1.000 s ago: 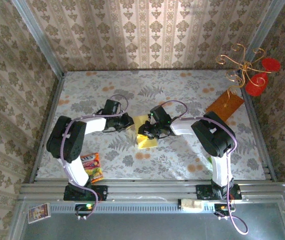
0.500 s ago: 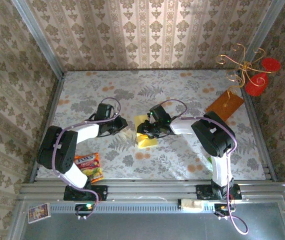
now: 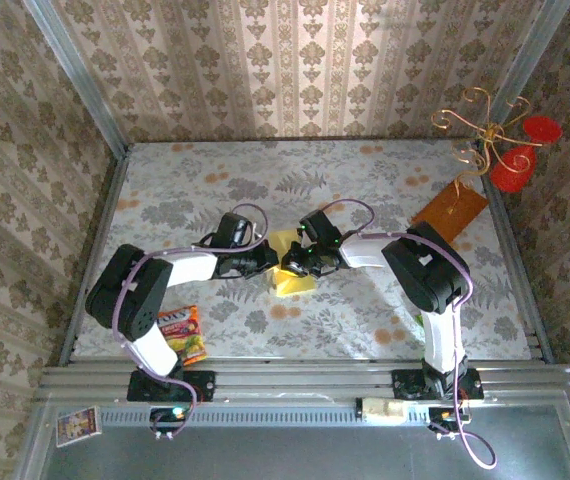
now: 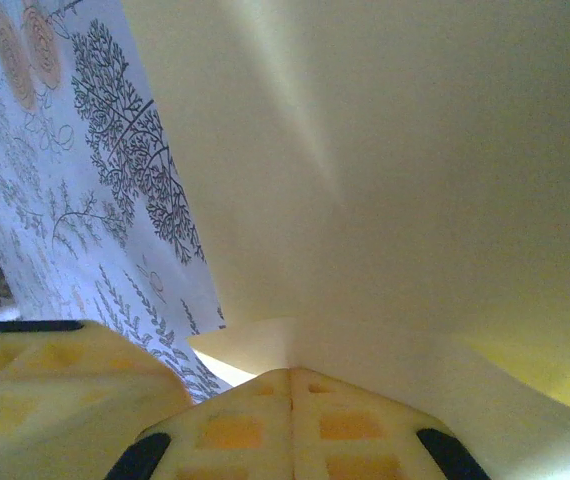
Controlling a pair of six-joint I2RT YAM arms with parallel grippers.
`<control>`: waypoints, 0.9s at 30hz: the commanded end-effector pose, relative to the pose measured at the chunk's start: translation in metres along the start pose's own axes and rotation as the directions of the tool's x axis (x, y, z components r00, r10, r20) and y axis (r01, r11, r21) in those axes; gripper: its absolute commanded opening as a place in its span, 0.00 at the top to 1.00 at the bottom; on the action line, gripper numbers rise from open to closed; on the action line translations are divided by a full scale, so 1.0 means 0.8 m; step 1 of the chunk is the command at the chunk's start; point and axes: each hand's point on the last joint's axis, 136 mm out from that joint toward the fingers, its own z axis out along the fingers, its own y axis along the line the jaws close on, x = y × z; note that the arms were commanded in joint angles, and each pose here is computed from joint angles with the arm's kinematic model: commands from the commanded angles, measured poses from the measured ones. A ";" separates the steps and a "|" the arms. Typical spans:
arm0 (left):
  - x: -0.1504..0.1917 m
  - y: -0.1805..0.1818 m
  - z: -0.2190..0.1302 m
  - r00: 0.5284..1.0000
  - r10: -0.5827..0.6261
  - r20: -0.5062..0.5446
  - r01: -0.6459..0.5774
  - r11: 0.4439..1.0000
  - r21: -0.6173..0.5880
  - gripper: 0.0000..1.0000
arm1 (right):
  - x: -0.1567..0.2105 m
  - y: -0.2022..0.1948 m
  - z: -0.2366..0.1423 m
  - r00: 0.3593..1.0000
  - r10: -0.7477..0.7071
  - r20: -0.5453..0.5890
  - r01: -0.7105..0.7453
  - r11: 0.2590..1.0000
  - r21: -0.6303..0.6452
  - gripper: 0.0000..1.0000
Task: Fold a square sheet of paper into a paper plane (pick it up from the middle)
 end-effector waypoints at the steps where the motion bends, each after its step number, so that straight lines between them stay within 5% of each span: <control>1: 0.005 -0.003 0.010 0.999 0.008 -0.031 -0.008 1.000 0.006 1.00 | 0.013 -0.053 0.012 0.998 0.063 -0.026 -0.059 0.988 0.139 0.94; 13: 0.020 0.050 0.019 0.997 -0.019 -0.073 0.007 0.986 -0.169 1.00 | 0.010 -0.041 0.009 0.999 0.038 -0.021 -0.036 0.994 0.101 0.94; 19: 0.022 0.064 0.018 0.996 -0.012 -0.091 -0.009 0.974 -0.227 1.00 | -0.003 0.018 -0.021 1.000 -0.020 0.005 0.020 0.999 -0.050 0.93; 27: 0.011 0.061 0.017 0.995 0.011 -0.095 -0.031 0.977 -0.210 1.00 | -0.016 -0.009 -0.024 0.999 -0.044 0.032 0.043 0.999 0.033 0.93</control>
